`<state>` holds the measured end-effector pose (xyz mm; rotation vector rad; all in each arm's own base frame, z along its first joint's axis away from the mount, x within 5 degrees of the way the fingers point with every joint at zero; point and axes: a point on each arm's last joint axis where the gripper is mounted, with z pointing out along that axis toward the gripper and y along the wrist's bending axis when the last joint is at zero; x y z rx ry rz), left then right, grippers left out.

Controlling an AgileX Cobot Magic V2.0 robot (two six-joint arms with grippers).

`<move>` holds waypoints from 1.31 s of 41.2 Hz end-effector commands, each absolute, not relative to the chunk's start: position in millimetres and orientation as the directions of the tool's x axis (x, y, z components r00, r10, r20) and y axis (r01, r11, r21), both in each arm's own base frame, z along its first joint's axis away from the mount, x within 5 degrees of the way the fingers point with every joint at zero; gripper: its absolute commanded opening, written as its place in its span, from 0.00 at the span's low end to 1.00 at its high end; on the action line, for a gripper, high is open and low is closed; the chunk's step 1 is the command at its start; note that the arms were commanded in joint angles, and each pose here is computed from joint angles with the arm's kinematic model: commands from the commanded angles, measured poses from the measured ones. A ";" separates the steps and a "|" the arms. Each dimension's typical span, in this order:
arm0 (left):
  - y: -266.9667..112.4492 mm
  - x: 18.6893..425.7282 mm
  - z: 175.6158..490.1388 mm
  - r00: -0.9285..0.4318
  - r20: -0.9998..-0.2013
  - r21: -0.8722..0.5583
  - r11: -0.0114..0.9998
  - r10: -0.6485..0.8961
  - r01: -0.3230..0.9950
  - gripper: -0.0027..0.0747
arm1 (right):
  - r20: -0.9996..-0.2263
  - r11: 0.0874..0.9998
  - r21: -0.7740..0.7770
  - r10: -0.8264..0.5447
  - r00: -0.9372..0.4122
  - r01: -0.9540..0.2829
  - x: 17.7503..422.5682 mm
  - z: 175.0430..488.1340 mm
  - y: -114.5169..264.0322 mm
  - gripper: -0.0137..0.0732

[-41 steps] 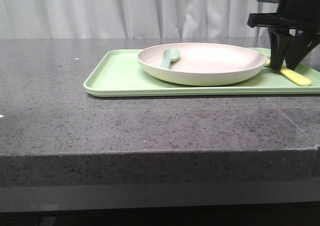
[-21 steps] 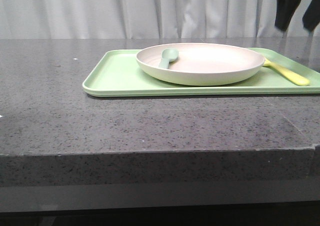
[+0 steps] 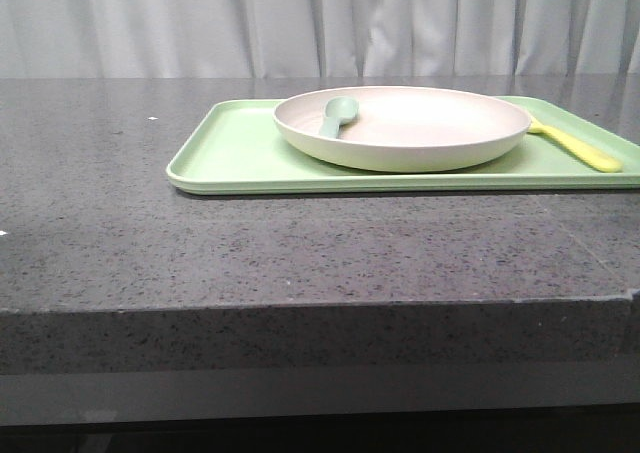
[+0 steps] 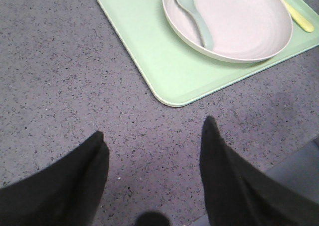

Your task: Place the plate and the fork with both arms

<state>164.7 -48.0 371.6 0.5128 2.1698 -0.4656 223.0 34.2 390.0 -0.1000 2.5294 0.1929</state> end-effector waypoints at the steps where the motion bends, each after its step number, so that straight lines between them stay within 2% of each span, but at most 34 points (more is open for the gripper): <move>1: -48.2 165.3 385.2 -0.511 -0.846 -0.149 0.854 0.151 0.499 0.55 | -0.672 0.986 0.106 -0.024 -0.740 -0.129 193.6 401.8 30.2 0.64; 18: -48.2 165.3 385.2 -0.511 -0.846 -0.149 0.854 0.151 0.499 0.55 | -0.799 0.984 0.103 -0.004 -0.601 -0.144 97.3 384.2 19.0 0.64; 26: -48.2 165.3 385.2 -0.511 -0.846 -0.149 0.854 0.151 0.499 0.55 | -0.863 0.983 0.101 0.012 -0.505 -0.150 77.0 384.6 16.4 0.64; 33: -48.2 165.3 385.2 -0.511 -0.846 -0.149 0.854 0.151 0.499 0.54 | -0.875 0.983 0.101 0.016 -0.484 -0.151 74.8 386.3 16.1 0.63; 37: -48.2 165.3 385.2 -0.511 -0.846 -0.149 0.854 0.151 0.499 0.47 | -0.875 0.983 0.101 0.016 -0.483 -0.151 75.1 386.4 16.1 0.54; 48: -47.5 166.6 386.3 -0.499 -0.854 -0.142 0.860 0.143 0.490 0.01 | -0.880 0.983 0.101 0.018 -0.474 -0.151 75.5 387.2 16.1 0.10; 49: -47.3 166.9 386.6 -0.496 -0.857 -0.140 0.861 0.141 0.488 0.01 | -0.880 0.983 0.101 0.018 -0.475 -0.151 75.5 387.1 16.1 0.08; 54: -47.1 167.5 387.3 -0.491 -0.861 -0.140 0.863 0.136 0.485 0.01 | -0.879 0.983 0.100 0.017 -0.476 -0.151 75.4 387.0 16.0 0.08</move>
